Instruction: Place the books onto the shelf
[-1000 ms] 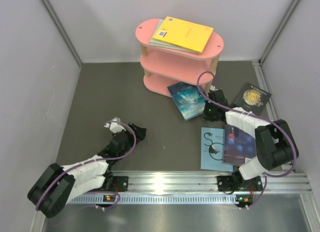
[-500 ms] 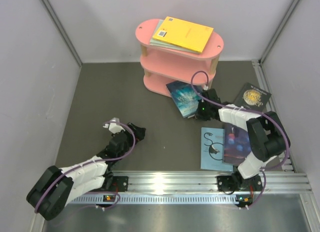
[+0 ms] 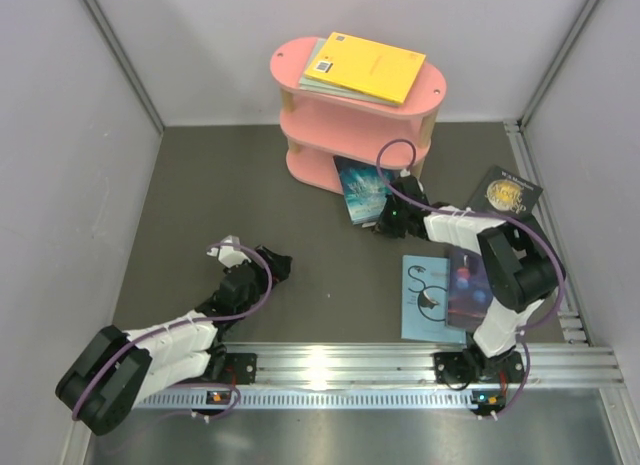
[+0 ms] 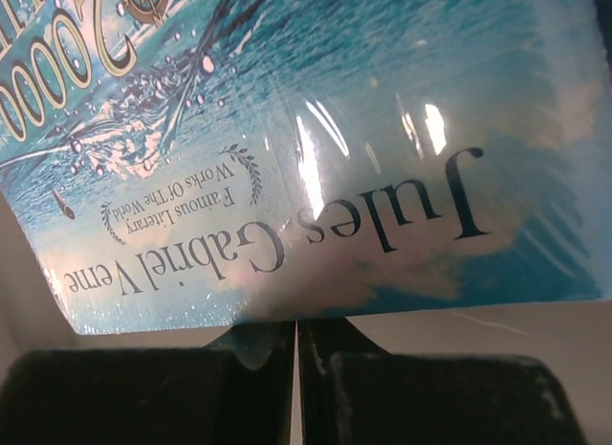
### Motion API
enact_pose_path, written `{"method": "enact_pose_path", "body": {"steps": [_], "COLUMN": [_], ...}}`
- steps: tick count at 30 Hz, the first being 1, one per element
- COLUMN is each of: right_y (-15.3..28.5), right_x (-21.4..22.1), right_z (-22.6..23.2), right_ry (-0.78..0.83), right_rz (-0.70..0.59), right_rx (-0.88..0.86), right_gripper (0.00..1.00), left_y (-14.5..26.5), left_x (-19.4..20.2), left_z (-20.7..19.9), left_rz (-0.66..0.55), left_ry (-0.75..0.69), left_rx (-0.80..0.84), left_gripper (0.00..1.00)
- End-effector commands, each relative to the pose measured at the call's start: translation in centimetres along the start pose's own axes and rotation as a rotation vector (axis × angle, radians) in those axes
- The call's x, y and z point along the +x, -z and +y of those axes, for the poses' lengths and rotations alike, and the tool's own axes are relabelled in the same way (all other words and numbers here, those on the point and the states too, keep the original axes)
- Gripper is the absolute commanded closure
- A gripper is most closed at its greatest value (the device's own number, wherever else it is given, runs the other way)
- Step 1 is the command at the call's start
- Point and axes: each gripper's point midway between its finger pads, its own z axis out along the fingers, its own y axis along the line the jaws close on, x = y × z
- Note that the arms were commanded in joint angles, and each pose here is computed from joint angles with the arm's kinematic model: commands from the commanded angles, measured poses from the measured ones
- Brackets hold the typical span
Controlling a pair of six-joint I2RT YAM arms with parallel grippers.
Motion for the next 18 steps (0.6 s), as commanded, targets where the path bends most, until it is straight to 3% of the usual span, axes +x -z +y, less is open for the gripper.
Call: {"method": "enact_pose_path", "body": {"steps": [1,18], "right_y": [0.8,0.1], "right_x": [-5.6,-9.9], "right_z": [7.6,13.8], "right_ry": [0.006,-0.250], "right_rz": [-0.187,-0.389], "right_rx": [-0.219,-0.416], "right_gripper": [1.00,1.00], "left_y": [0.3,0.3], "left_x": [1.0,1.0], "left_z": [1.8,2.0], "left_rz": [0.020,0.013], "left_ry": [-0.026,-0.021], "left_rx": [-0.040,-0.045], "left_gripper": [0.05,0.05]}}
